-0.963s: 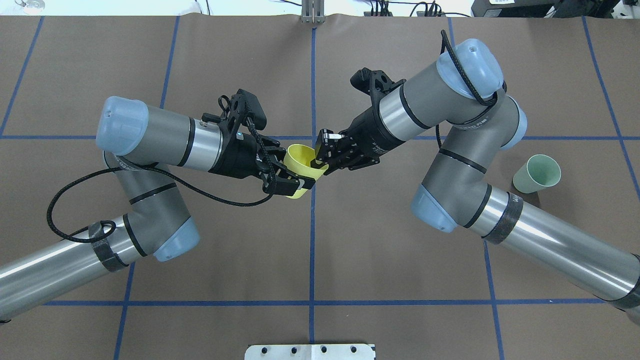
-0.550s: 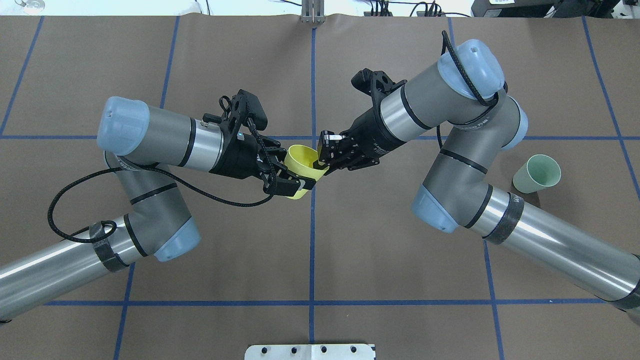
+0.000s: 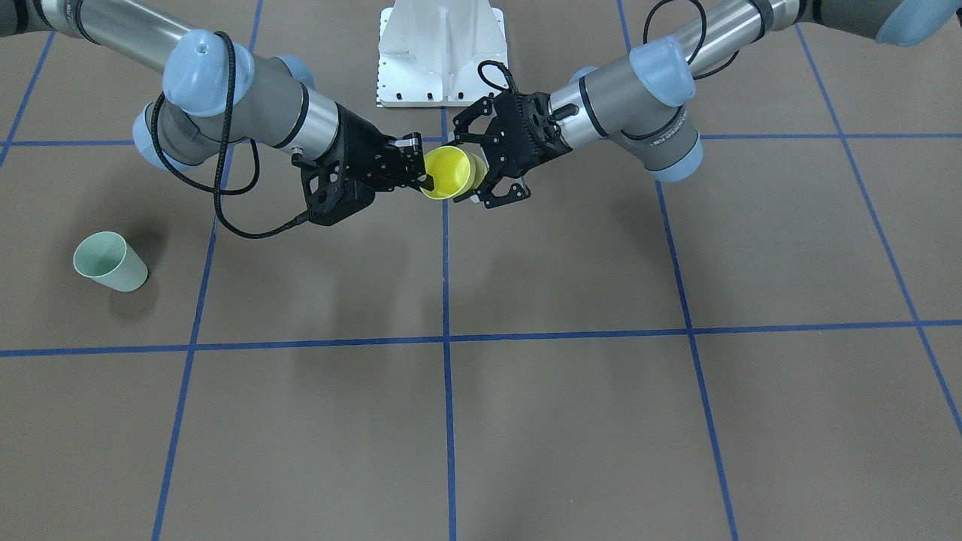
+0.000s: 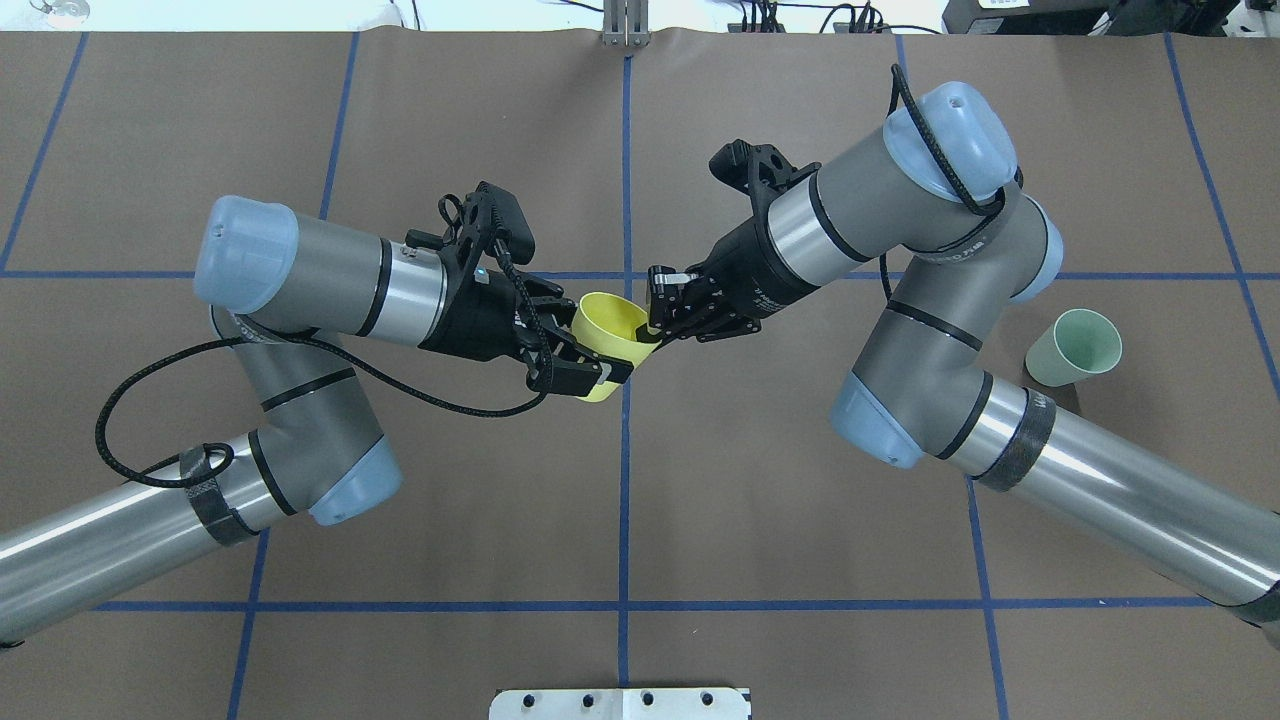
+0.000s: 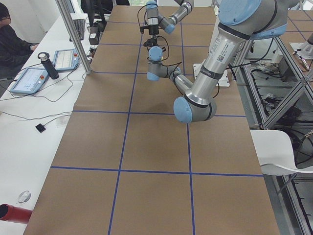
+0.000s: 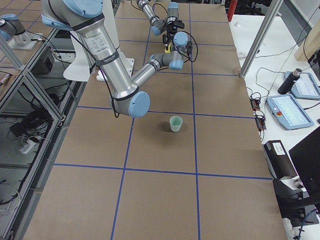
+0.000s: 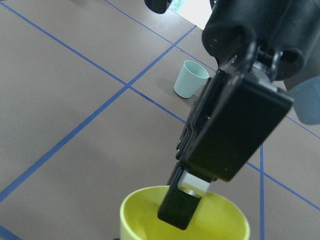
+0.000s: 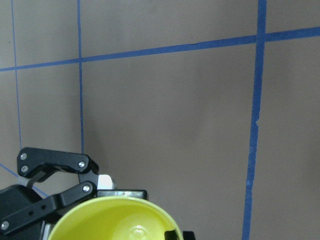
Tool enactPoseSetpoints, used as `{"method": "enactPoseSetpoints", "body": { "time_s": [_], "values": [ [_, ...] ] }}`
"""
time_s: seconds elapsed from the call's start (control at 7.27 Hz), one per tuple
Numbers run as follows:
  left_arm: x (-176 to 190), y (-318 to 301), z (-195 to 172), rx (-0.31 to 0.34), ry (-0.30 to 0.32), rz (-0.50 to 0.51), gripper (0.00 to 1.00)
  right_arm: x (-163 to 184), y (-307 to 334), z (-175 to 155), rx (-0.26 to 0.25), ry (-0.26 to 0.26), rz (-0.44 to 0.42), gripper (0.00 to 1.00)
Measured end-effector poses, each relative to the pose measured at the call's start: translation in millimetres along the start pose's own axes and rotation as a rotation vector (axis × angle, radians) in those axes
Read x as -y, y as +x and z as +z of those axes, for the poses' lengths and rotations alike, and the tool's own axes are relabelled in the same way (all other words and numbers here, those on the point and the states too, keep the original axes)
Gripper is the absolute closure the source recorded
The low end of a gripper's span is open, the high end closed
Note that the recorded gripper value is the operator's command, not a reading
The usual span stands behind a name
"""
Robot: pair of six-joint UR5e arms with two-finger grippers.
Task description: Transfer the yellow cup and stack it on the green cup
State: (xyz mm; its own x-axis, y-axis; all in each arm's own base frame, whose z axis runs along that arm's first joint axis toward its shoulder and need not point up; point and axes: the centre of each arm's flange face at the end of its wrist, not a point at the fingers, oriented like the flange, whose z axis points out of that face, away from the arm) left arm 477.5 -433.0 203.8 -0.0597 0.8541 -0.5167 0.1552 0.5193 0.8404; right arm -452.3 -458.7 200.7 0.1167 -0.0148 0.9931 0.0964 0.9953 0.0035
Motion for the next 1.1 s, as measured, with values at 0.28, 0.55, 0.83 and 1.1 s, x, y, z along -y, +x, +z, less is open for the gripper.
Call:
{"method": "enactPoseSetpoints", "body": {
  "time_s": [0.28,0.55,0.83,1.1],
  "values": [
    [-1,-1,0,0.002,-0.002,-0.005,0.0,-5,6,-5,-0.001,0.001,-0.001,1.0],
    [-1,-1,-1,0.002,-0.002,-0.051,0.0,-7,7,-5,-0.001,0.0,-0.003,1.0],
    [2,3,-3,-0.006,0.005,-0.096,0.0,-7,7,-7,0.001,0.002,-0.001,1.0],
    [4,5,-4,-0.01,0.008,-0.111,0.0,2,15,-18,-0.01,0.023,0.013,1.0]
  ]
}}
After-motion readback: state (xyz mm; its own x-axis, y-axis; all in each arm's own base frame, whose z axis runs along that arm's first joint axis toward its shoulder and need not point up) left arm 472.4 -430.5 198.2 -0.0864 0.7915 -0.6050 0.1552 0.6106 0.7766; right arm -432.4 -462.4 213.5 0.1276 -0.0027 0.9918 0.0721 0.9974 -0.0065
